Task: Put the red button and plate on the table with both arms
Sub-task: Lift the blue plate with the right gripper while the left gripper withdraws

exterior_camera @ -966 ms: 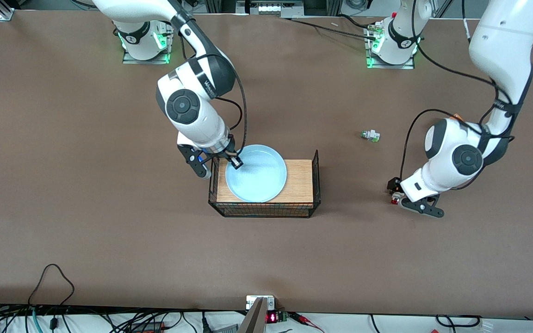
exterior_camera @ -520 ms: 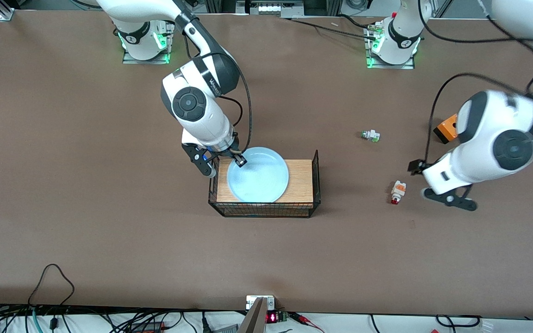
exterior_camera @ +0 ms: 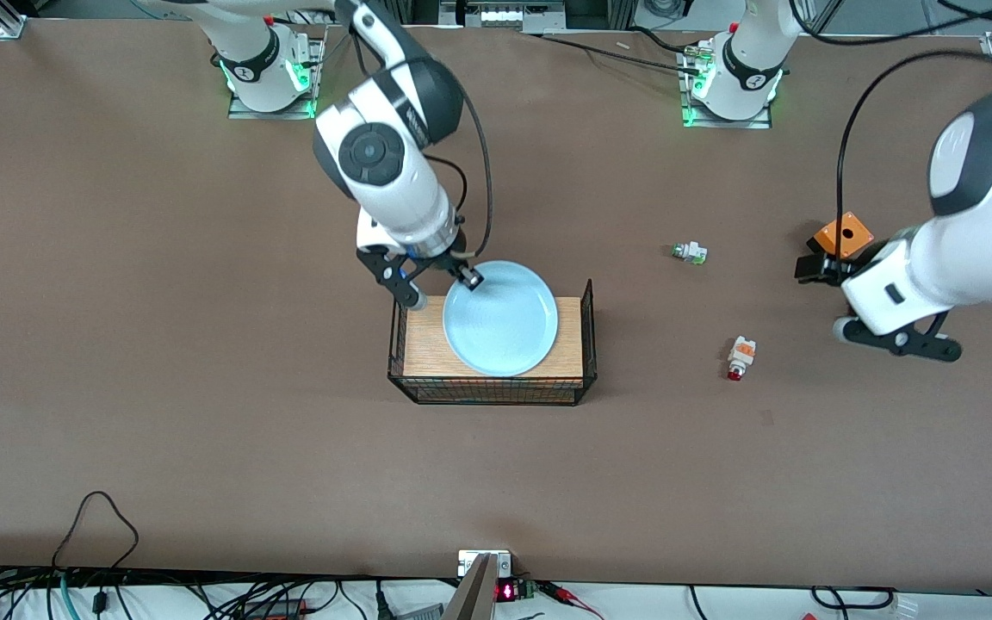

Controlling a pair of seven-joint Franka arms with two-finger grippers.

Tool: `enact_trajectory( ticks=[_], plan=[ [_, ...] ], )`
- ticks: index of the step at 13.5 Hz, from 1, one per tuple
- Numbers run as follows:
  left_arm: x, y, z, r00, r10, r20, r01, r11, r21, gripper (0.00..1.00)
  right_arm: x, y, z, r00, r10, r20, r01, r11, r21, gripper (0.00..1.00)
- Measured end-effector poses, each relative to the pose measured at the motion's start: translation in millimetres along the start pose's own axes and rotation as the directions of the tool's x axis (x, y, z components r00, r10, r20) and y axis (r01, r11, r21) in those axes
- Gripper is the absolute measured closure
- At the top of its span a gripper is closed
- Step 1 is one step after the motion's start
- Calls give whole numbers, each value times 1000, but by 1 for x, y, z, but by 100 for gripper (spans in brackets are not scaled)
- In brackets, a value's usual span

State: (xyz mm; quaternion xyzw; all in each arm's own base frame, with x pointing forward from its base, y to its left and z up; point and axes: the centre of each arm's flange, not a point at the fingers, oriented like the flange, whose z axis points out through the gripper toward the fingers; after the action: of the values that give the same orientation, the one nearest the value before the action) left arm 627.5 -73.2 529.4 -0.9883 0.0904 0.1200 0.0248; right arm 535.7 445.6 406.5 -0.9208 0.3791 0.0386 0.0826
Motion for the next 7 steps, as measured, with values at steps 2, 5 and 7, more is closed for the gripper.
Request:
enact_trajectory(
  ticks=[2,5,7],
  plan=[
    [-27,9,-36,998,-29,-47,31,999,38,0,-11,9,-36,1000,-14,6,14,1000,-26,97],
    [-70,-13,-64,989,-104,-108,102,995,-21,0,-18,29,-90,999,-32,12,33,997,-68,97],
    [-83,-36,-51,971,-152,-185,143,988,-64,0,-7,40,-123,998,-59,8,59,996,-69,97]
  ],
)
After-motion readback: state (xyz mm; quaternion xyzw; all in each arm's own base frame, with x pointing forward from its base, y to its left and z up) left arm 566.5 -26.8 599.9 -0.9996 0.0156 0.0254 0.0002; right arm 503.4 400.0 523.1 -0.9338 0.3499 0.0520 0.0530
